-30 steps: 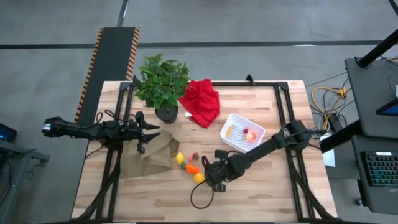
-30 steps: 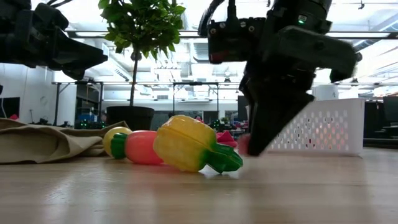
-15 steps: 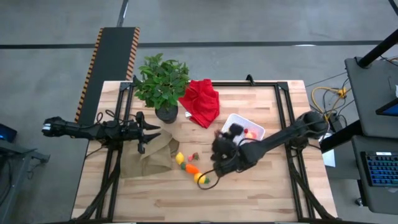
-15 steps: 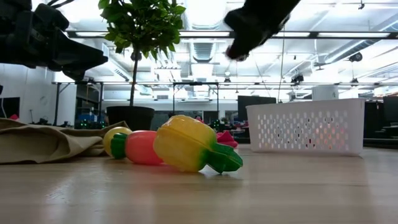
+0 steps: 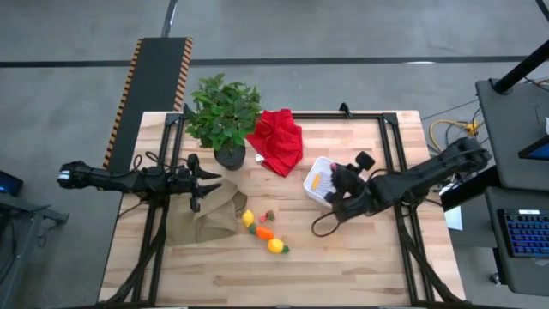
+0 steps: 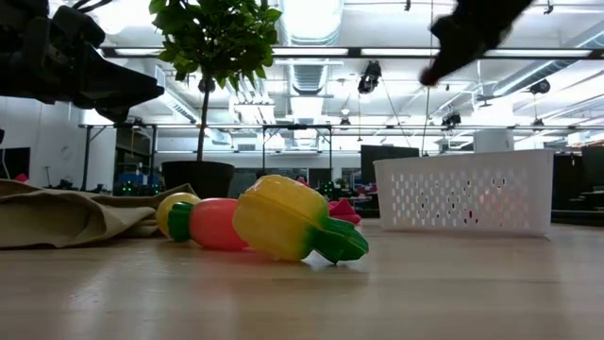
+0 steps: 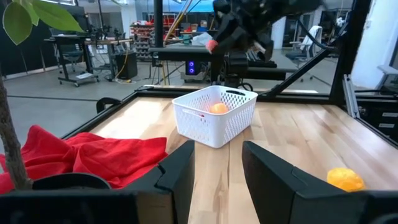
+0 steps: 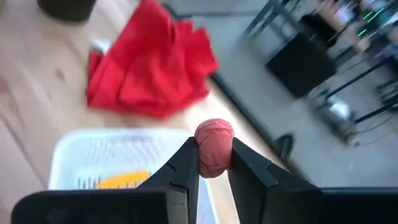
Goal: Pick and placing Produce into tupperware
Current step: Put the bottom pink apricot into the white bin
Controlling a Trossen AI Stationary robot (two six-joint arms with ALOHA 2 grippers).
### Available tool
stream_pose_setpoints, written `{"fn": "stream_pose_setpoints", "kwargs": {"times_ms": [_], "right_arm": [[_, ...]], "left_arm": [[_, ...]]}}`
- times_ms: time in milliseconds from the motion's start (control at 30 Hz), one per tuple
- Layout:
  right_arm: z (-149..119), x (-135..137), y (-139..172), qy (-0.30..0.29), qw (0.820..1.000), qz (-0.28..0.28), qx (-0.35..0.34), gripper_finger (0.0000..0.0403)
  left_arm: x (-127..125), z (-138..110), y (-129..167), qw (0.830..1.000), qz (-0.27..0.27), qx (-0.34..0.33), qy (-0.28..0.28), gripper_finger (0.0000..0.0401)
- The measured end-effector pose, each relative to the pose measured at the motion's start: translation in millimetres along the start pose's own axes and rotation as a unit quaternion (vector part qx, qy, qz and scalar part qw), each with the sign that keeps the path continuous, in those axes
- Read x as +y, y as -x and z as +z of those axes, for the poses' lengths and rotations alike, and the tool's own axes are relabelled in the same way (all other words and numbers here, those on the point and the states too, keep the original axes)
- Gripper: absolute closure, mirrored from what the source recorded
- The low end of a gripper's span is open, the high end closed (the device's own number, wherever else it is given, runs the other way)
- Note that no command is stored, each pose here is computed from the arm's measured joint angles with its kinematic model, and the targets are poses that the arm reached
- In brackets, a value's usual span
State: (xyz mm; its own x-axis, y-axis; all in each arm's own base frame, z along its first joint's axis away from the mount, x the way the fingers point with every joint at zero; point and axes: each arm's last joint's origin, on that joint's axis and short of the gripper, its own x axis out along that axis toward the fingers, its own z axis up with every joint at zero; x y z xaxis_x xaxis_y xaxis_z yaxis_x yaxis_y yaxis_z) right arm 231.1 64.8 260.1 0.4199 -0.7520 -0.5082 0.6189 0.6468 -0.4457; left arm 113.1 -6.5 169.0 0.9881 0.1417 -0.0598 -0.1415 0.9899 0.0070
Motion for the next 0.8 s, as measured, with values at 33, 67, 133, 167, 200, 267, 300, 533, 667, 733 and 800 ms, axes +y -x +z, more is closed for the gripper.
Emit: {"fn": "stream_pose_setpoints", "kwargs": {"times_ms": [33,67,133,167,200,267,300,533,667,733,800], "right_arm": [[-6.2,-4.7,-1.4,-0.005,1.0,0.013,0.011,0.0339],[-12.0,-9.1,-2.8,-0.01,0.999,0.027,0.024,0.0339],[-21.6,-16.7,-6.1,-0.028,0.997,0.057,0.047,0.034],[-26.0,-20.1,-8.0,-0.037,0.995,0.072,0.06,0.034],[-30.2,-23.2,-10.0,-0.045,0.993,0.086,0.073,0.034],[-36.5,-27.8,-14.3,-0.064,0.987,0.111,0.092,0.034],[-39.3,-29.5,-16.0,-0.073,0.985,0.122,0.1,0.034],[-48.1,-29.7,-28.9,-0.098,0.961,0.188,0.179,0.034],[-50.0,-24.9,-37.7,-0.095,0.954,0.189,0.211,0.034],[-50.7,-22.9,-43.5,-0.089,0.954,0.181,0.221,0.034],[-50.8,-20.4,-50.5,-0.078,0.955,0.175,0.226,0.034]], "left_arm": [[0.0,0.0,0.0,1.0,0.0,0.0,0.0,0.028],[0.0,0.0,0.0,1.0,0.0,0.0,0.0,0.028],[0.0,0.0,0.0,1.0,0.0,0.0,0.0,0.028],[0.0,0.0,0.0,1.0,0.0,0.0,0.0,0.028],[0.1,0.0,0.0,1.0,0.0,0.0,0.0,0.028],[0.0,0.0,0.0,1.0,0.0,0.0,0.0,0.028],[0.0,0.0,0.0,1.0,0.0,0.0,0.0,0.028],[0.0,0.0,0.0,1.0,0.0,0.0,0.0,0.028],[0.1,0.1,0.0,1.0,0.0,-0.001,0.0,0.028],[0.0,0.0,-0.1,1.0,0.0,0.0,0.0,0.028],[0.0,-0.2,-0.1,1.0,0.0,0.001,0.0,0.028]]}}
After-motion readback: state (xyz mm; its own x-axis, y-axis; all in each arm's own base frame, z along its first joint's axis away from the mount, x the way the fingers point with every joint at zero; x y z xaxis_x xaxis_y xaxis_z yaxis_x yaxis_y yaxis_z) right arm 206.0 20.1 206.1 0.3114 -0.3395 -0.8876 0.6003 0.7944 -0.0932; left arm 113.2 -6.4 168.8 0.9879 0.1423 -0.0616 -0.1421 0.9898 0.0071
